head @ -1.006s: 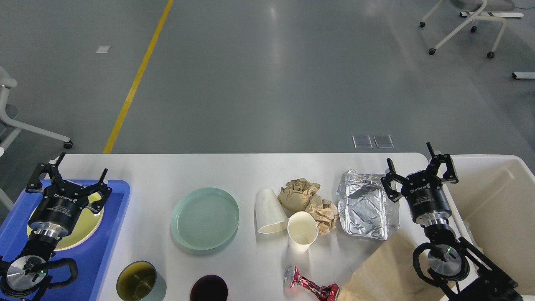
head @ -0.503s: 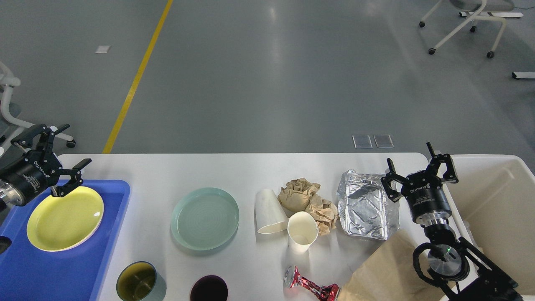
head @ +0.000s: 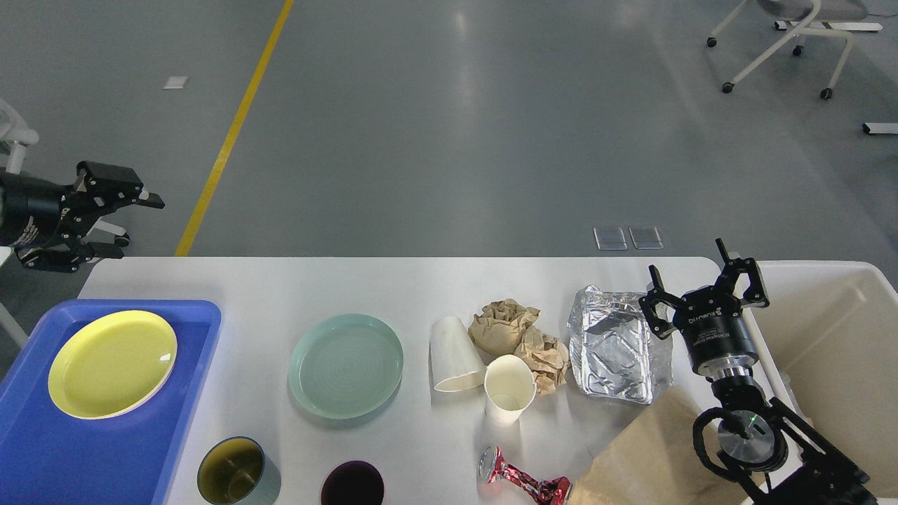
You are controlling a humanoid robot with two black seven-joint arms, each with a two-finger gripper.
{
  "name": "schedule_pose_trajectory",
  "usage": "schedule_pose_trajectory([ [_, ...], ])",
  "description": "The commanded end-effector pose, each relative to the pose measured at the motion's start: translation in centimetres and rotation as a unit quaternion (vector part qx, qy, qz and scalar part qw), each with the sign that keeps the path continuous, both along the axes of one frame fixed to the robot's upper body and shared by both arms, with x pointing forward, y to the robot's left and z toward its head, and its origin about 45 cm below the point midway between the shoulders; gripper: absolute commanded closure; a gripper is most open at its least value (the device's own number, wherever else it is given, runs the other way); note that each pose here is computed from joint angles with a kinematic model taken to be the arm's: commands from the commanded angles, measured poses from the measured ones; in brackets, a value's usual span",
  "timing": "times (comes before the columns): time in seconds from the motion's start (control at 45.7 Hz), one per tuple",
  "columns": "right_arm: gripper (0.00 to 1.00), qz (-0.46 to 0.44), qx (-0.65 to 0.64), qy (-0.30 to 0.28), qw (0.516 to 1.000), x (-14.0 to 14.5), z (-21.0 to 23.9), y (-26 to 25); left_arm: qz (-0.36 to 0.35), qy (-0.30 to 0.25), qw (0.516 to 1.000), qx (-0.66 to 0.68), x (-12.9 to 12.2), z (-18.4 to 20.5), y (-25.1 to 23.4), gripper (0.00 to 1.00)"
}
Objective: Tidy desktop
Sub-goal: 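Raise the left gripper up off the blue tray, then move the left gripper over the dark cup near the robot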
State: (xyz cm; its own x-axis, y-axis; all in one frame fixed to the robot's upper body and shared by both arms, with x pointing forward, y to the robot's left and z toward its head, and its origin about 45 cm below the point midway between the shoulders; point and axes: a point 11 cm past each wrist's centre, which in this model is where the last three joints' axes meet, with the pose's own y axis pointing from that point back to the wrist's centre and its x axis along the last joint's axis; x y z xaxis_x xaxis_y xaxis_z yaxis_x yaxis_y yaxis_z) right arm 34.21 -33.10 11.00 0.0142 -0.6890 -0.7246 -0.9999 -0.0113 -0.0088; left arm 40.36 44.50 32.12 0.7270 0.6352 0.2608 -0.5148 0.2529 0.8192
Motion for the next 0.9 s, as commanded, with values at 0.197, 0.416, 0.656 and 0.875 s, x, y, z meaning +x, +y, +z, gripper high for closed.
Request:
schedule_pose_trajectory([
  [0.197, 0.0, 0.0, 0.0, 0.0, 1.0, 0.0, 0.0, 0.0, -0.11, 0.106, 0.977, 0.146, -2.5, 3.7, -5.9, 0.03],
  [0.416, 0.0, 0.0, 0.0, 0.0, 1.0, 0.0, 0.0, 0.0, -0.181, 0.112, 0.966, 0.146, -3.6, 7.0, -12.4, 0.03],
  [0.656, 0.0, 0.0, 0.0, 0.0, 1.0, 0.0, 0.0, 0.0, -0.267, 0.178, 0.929, 0.186, -7.3, 10.7, -20.0, 0.03],
  [0.875, 0.0, 0.0, 0.0, 0.0, 1.0, -0.1, 0.0, 0.0, -0.243, 0.15, 0.942, 0.176, -10.5, 14.0, -23.7, 0.04],
])
